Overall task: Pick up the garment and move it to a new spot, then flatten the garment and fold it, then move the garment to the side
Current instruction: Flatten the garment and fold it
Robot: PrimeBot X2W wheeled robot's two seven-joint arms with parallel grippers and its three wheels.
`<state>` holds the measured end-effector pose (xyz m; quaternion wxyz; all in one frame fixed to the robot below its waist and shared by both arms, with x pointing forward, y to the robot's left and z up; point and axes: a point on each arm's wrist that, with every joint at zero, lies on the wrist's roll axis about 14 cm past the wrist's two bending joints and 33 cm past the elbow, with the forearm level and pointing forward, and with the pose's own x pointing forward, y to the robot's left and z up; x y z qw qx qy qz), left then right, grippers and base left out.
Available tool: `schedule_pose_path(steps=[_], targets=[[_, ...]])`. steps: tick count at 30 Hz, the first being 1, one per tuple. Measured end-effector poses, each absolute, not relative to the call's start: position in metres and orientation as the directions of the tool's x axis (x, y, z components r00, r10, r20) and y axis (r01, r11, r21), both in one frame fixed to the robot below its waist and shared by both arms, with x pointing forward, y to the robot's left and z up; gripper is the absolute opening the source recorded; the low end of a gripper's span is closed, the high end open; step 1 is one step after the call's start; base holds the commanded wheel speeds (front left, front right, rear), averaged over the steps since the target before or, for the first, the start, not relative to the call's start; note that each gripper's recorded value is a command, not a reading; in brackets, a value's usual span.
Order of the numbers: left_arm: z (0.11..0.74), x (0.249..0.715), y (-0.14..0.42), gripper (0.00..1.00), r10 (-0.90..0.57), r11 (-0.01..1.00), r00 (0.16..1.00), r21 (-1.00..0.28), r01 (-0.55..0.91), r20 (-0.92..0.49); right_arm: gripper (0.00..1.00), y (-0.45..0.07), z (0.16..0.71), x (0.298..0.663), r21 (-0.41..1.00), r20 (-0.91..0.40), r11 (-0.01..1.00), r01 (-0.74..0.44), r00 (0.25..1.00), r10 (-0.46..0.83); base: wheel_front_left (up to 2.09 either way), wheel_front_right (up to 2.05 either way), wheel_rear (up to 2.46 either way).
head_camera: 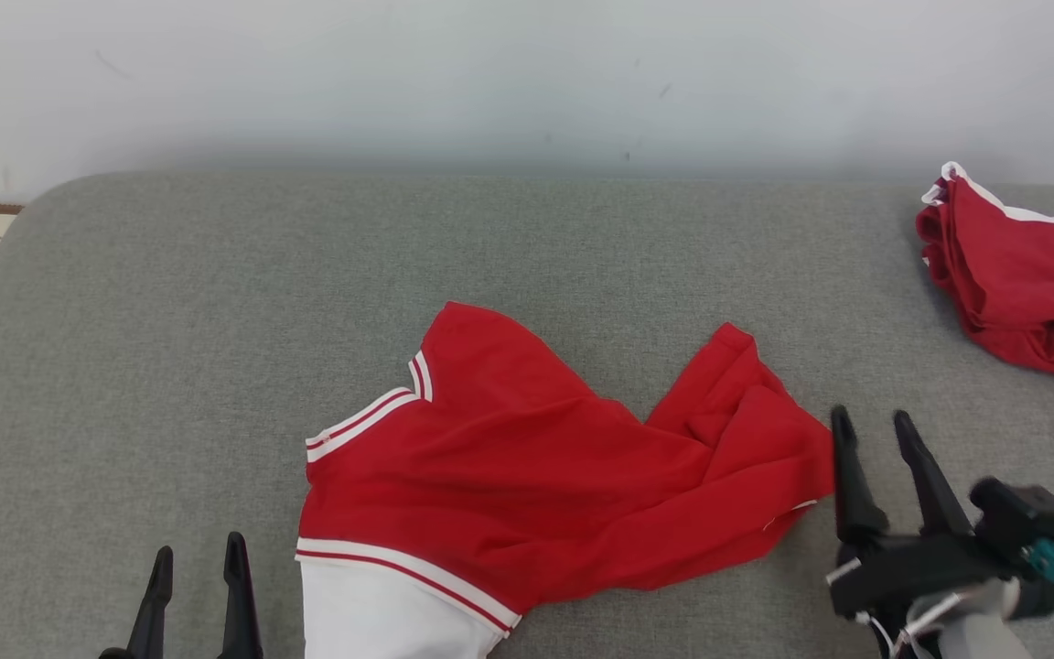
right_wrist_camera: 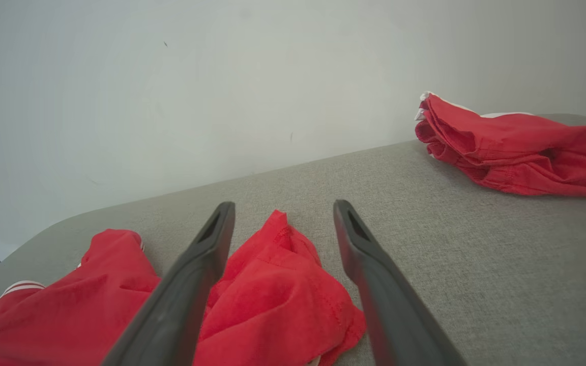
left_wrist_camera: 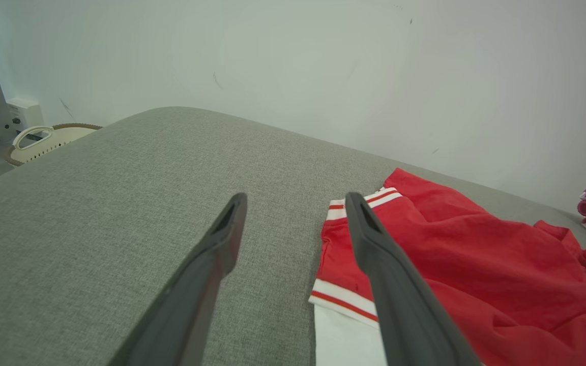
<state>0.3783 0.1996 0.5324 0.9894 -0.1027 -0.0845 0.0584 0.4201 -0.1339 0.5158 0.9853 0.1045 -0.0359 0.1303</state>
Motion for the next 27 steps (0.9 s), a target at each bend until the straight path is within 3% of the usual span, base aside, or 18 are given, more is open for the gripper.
schedule_pose_path(steps=[11,27], targets=[[0.53,0.379,0.196,1.0,0.122,0.973,0.981,-0.213,-0.089,0.148,1.0,-0.168,0.474,0.388,0.206,-0.023,0.966,-0.153,0.987,0.161,0.0,0.0,0.0],[0.548,0.368,0.195,1.0,0.115,0.981,0.972,-0.178,-0.079,0.202,1.0,-0.15,0.512,0.38,0.112,0.099,0.973,-0.203,0.976,0.192,0.0,0.0,0.0]])
